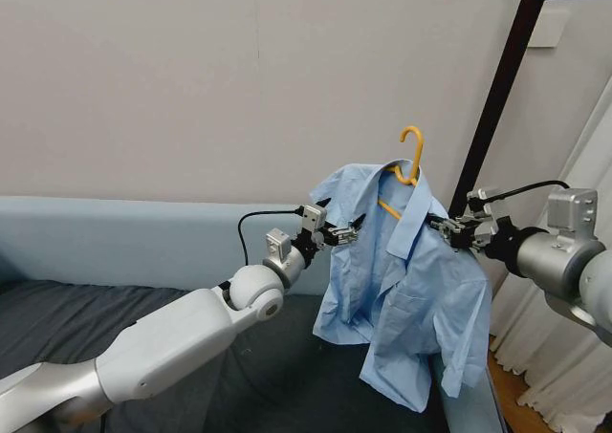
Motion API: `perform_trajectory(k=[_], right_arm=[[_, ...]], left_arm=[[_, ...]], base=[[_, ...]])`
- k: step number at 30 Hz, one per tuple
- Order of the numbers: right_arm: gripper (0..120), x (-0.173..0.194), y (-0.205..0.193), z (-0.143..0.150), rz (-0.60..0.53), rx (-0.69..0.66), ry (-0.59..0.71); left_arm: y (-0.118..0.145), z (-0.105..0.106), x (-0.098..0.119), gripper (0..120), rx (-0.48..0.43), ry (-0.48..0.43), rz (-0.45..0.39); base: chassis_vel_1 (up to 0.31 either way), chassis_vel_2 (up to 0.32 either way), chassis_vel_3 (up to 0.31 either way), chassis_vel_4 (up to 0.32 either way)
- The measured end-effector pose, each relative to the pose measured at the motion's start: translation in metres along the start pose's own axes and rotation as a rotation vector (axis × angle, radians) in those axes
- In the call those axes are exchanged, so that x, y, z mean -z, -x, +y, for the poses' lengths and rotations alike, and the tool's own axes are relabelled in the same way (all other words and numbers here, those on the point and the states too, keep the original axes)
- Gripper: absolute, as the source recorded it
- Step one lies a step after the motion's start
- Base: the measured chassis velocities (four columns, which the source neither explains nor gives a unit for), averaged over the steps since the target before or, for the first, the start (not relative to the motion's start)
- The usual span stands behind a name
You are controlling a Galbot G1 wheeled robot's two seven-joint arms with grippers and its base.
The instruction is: Pick up the clothes from the sofa and hang them on the clothes hanger.
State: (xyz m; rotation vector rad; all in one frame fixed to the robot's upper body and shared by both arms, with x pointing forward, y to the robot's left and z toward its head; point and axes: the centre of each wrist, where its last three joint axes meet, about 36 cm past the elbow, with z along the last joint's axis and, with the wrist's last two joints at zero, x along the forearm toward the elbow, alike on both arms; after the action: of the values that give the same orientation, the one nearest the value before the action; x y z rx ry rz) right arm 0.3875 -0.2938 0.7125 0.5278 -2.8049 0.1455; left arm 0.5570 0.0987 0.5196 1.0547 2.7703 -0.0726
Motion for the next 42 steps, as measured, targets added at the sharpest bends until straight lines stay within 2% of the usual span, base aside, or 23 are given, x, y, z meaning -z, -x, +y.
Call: perform_trajectory(k=[3, 11, 14, 15, 20, 21, 25, 26, 29, 35, 42], right_arm=[[8, 0.000, -0.001, 0.001, 0.000, 0.003, -0.002], [8, -0.001, 0.001, -0.001, 0.004, -0.003, -0.002], [8, -0.003, 0.004, -0.004, 0.007, -0.011, 0.001], [8, -0.003, 0.004, -0.004, 0.007, -0.011, 0.001], [8, -0.005, 0.008, -0.008, 0.011, -0.018, 0.009], [8, -0.005, 0.008, -0.008, 0.011, -0.018, 0.009], [8, -0.005, 0.008, -0.007, 0.010, -0.015, 0.010], [8, -0.005, 0.008, -0.007, 0.010, -0.015, 0.010], [8, -0.005, 0.007, -0.005, 0.007, -0.007, 0.010], [8, -0.005, 0.006, -0.002, 0.004, -0.005, 0.008], [8, -0.007, 0.011, -0.009, 0.007, -0.036, 0.012]], left_arm=[[0.006, -0.006, -0.002, 95, -0.004, -0.012, -0.003], [0.016, -0.017, -0.003, 65, 0.006, -0.032, -0.014], [0.011, -0.015, -0.003, 54, 0.010, -0.029, -0.011], [0.011, -0.015, -0.003, 54, 0.010, -0.029, -0.011], [0.001, -0.009, -0.006, 30, 0.026, -0.020, -0.004], [0.001, -0.009, -0.006, 30, 0.026, -0.020, -0.004], [0.000, -0.007, -0.006, 12, 0.030, -0.020, -0.005], [0.000, -0.007, -0.006, 12, 0.030, -0.020, -0.005], [0.003, -0.009, -0.007, 0, 0.029, -0.023, -0.006], [0.005, -0.012, -0.006, 0, 0.022, -0.029, -0.009], [-0.004, -0.026, 0.009, 0, -0.016, -0.009, -0.039]], base=[[0.000, 0.000, 0.000, 0.000], [0.000, 0.000, 0.000, 0.000], [0.000, 0.000, 0.000, 0.000], [0.000, 0.000, 0.000, 0.000], [0.000, 0.000, 0.000, 0.000], [0.000, 0.000, 0.000, 0.000], [0.000, 0.000, 0.000, 0.000], [0.000, 0.000, 0.000, 0.000], [0.000, 0.000, 0.000, 0.000], [0.000, 0.000, 0.000, 0.000], [0.000, 0.000, 0.000, 0.000]])
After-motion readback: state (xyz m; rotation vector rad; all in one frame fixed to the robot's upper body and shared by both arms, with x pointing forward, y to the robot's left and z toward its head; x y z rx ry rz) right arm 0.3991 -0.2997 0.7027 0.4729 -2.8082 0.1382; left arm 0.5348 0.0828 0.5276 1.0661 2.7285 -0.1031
